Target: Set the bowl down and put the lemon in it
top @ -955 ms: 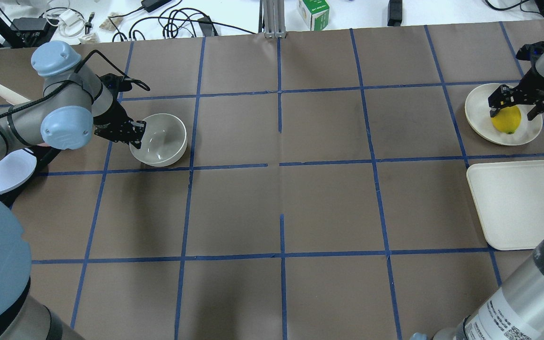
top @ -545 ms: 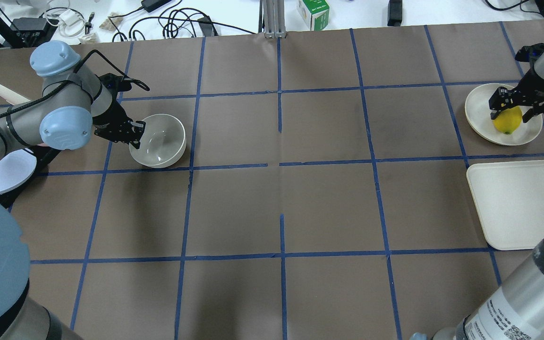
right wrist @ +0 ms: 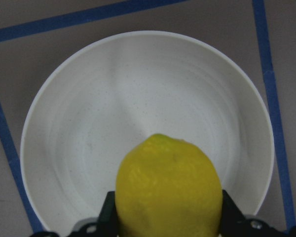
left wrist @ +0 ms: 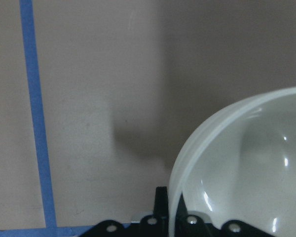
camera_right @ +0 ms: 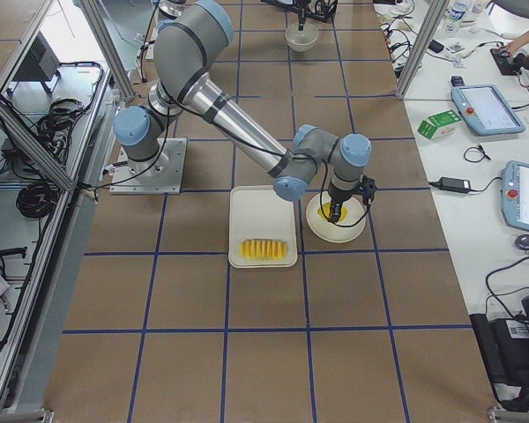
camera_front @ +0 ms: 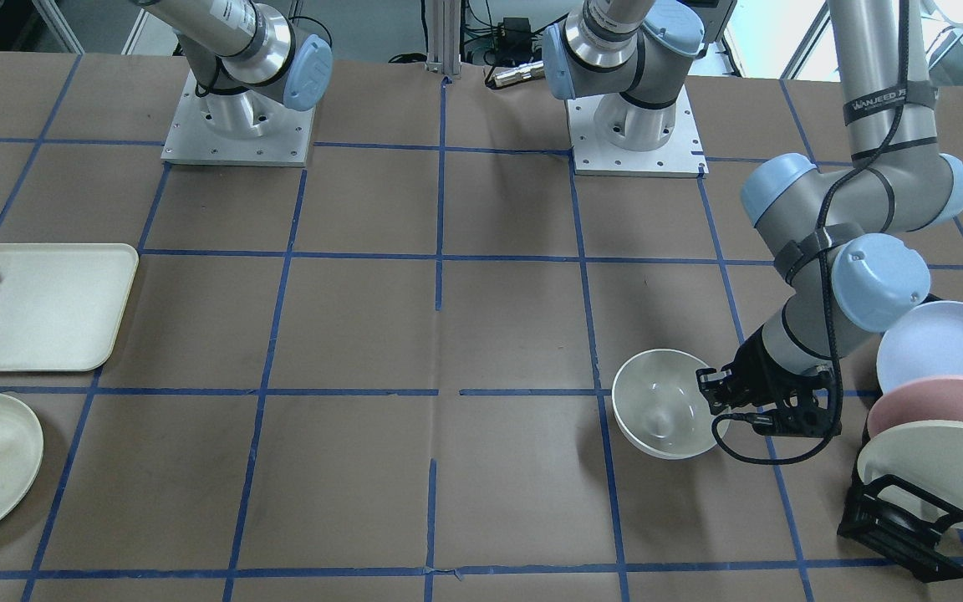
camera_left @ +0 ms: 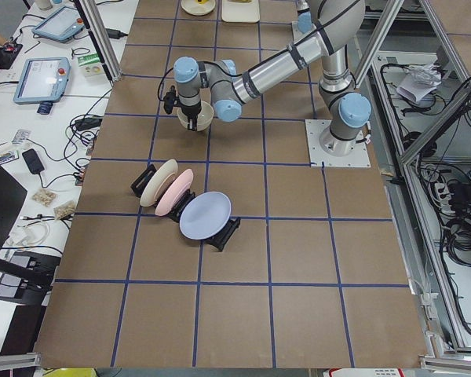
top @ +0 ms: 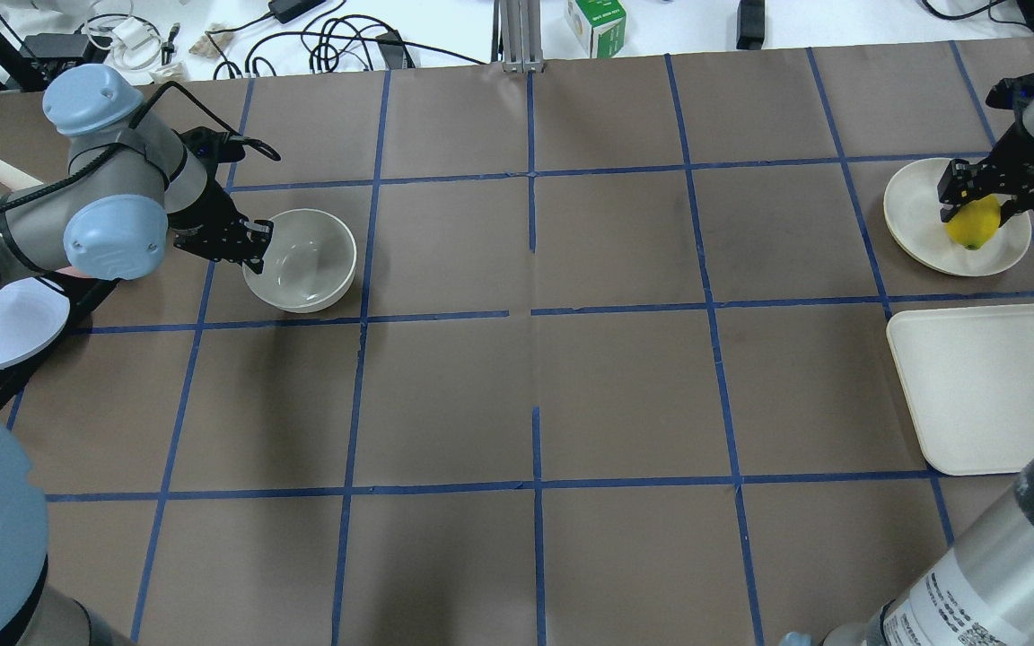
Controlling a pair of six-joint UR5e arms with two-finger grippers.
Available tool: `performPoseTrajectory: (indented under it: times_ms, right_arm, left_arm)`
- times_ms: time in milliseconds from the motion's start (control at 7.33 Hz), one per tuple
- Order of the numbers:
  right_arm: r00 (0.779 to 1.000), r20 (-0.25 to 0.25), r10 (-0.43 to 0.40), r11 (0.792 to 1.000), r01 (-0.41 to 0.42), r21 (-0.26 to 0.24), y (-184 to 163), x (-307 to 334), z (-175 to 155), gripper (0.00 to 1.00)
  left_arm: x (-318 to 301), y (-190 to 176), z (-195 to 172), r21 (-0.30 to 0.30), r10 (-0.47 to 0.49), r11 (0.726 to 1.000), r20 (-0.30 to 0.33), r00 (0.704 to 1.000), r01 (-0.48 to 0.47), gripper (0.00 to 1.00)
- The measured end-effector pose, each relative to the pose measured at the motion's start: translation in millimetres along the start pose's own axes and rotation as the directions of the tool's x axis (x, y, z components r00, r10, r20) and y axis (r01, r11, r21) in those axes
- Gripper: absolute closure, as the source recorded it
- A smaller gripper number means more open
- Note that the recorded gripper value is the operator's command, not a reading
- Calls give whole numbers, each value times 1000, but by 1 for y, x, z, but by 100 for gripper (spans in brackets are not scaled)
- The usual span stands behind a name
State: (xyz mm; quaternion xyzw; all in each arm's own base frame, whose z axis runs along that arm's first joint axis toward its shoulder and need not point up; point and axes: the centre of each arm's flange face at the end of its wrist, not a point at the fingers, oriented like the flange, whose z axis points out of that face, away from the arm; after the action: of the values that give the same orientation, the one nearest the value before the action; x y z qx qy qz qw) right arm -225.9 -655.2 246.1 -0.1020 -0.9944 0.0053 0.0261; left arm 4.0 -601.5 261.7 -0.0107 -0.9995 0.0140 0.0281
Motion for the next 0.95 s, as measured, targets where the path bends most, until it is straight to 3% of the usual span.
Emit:
performPoseTrajectory:
  times_ms: [136, 409, 682, 955]
  right_arm:
    - [1000, 4, -5, 1000, 5, -9, 0, -3, -23, 100]
    - [999, 18, -43, 998, 44, -38, 0, -28, -78, 100]
    - [994, 19, -109, 993, 110, -33, 5, -87, -131, 100]
    - [991, 35, -129, 991, 129, -20, 18, -159, -160, 100]
  left_arm:
    - [6, 5, -21, 7, -1, 1000, -8, 1000, 1, 100]
    - [25, 7, -28, 4, -19, 1000, -19, 1000, 19, 100]
    - [103, 6, -17, 9, -128, 992, -44, 991, 129, 100]
    - [203, 18, 0, 11, -219, 975, -99, 971, 221, 100]
